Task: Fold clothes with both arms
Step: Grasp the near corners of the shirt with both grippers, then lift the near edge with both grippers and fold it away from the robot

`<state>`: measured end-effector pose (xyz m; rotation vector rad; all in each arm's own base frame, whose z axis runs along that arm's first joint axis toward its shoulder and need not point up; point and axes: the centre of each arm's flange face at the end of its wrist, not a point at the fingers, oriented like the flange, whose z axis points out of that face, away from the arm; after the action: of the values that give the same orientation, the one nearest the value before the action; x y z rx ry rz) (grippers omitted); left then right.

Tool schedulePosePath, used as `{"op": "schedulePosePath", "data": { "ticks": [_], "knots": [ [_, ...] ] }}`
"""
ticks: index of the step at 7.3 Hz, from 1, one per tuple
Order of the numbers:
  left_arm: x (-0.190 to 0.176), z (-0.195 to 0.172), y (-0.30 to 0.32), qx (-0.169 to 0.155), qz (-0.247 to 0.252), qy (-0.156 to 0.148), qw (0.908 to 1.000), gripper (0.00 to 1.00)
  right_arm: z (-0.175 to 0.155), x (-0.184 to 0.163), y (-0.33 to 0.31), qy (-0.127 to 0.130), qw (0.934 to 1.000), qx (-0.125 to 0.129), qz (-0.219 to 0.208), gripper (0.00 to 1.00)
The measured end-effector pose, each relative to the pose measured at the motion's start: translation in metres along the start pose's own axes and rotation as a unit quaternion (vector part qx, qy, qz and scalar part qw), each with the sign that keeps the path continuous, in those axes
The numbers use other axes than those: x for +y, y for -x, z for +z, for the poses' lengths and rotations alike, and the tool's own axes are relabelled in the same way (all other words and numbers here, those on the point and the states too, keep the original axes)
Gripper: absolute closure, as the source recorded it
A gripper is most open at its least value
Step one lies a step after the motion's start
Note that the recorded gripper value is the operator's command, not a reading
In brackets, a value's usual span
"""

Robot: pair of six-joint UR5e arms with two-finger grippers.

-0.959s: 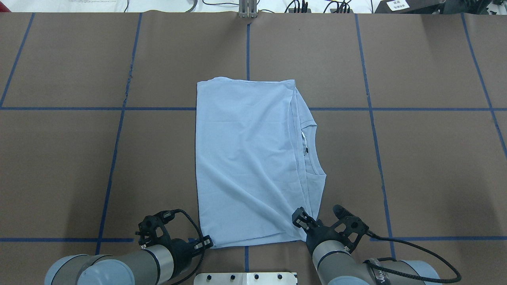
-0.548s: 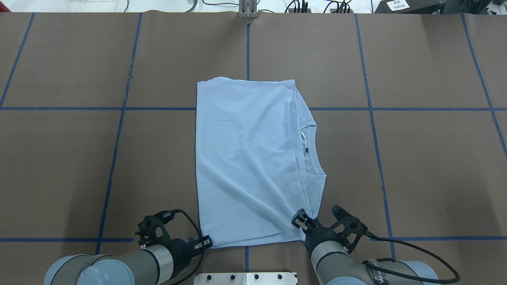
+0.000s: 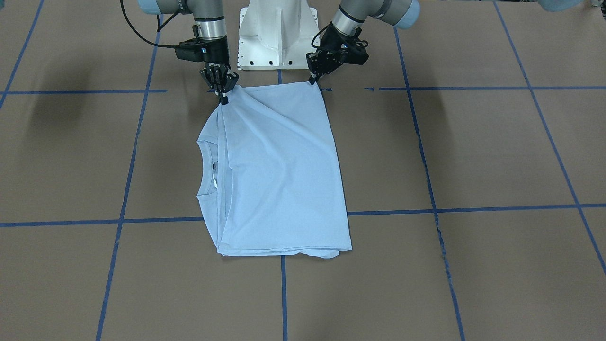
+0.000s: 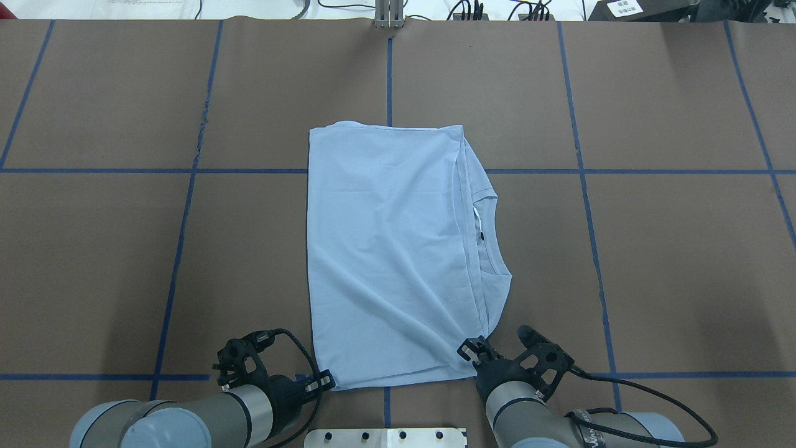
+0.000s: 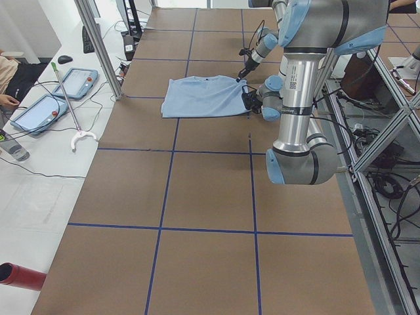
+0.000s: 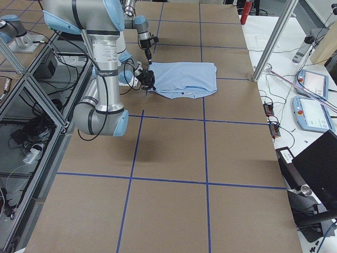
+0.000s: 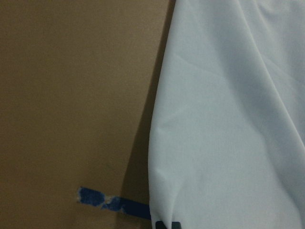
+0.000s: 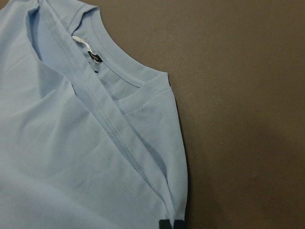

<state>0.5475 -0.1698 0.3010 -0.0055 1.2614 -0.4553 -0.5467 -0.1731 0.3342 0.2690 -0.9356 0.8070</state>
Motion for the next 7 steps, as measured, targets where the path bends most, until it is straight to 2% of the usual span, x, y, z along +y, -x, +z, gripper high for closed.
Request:
{"op": "schedulePosePath", "data": {
  "ticks": [2,4,5,7],
  "knots": [
    [-0.004,-0.015,-0.009,0.012,0.007,0.003,0.9999,1.00,-0.016,-0.009,0.011,0.005,0.9999,-0.011,0.009,1.00],
    [-0.019,-0.083,-0.021,0.021,0.033,0.005,0.9992,1.00,-0.055,-0.030,0.030,0.017,0.9993,-0.026,0.022,1.00],
    [-0.022,-0.119,-0.030,0.019,0.036,0.007,0.9991,1.00,-0.076,-0.040,0.037,0.023,0.9991,-0.026,0.024,1.00],
    [-0.024,-0.182,-0.054,0.022,0.035,0.032,0.9986,1.00,-0.125,-0.061,0.049,0.040,0.9985,-0.026,0.027,1.00]
  ]
}}
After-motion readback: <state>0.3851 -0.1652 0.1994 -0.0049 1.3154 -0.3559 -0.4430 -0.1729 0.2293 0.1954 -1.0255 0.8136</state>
